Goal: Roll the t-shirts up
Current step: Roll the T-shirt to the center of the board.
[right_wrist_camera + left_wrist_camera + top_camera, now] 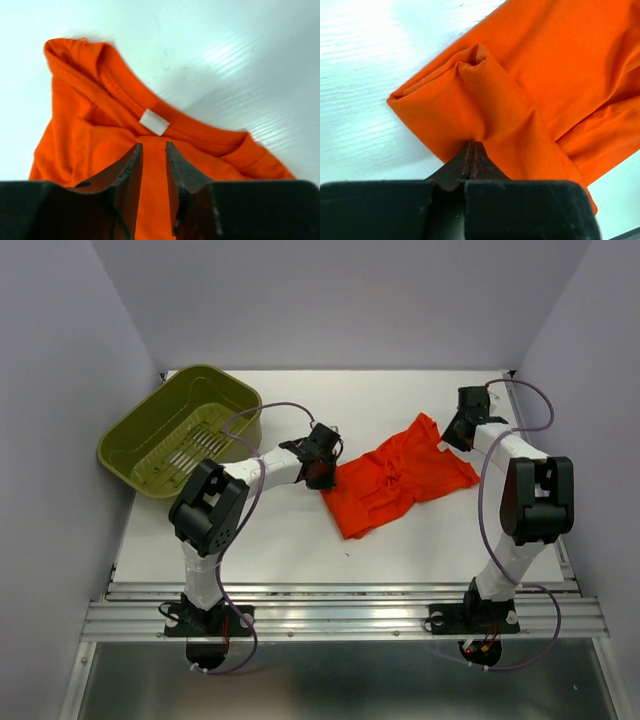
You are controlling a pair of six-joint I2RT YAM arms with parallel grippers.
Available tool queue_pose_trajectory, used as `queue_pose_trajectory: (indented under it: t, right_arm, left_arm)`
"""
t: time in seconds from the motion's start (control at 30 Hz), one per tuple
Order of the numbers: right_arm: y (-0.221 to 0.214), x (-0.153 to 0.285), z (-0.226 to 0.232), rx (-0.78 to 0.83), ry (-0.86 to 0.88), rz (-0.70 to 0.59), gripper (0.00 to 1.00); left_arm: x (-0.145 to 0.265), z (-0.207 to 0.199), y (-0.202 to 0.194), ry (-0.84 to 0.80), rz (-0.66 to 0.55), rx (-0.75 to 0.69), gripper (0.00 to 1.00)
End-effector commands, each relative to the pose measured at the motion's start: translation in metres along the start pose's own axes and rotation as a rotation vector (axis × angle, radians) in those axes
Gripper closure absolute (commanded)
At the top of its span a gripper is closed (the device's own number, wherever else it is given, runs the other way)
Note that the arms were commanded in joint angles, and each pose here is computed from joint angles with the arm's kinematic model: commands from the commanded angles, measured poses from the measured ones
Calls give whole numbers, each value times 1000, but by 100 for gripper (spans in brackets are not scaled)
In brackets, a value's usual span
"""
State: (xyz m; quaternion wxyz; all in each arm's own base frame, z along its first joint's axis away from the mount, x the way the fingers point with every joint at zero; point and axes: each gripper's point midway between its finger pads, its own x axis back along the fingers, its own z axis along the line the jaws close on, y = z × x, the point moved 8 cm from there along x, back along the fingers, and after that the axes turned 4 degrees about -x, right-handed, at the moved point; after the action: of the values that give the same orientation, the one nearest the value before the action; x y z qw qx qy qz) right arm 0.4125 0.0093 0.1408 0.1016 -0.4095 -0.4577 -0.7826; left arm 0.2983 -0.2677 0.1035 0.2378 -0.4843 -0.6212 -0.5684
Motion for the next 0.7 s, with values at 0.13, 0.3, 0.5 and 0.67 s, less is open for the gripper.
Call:
queue_pose_trajectory:
  t: [0.13,0.3,0.5,0.67]
  right_arm:
    - [16,12,-6,103,-1,5,64]
    - [15,10,0,127,49,36,64]
    - [20,-2,28,208,150,79,62]
    - [13,-18,56,263,153,90,60]
  left_arm:
    - [49,-7,28,-23,-113,-34,100]
    - [59,-6,26,-24,-121,-32,100]
    - [64,-4,23,-23,-120,-29,100]
    - [65,-5,24,-25,-122,-26,100]
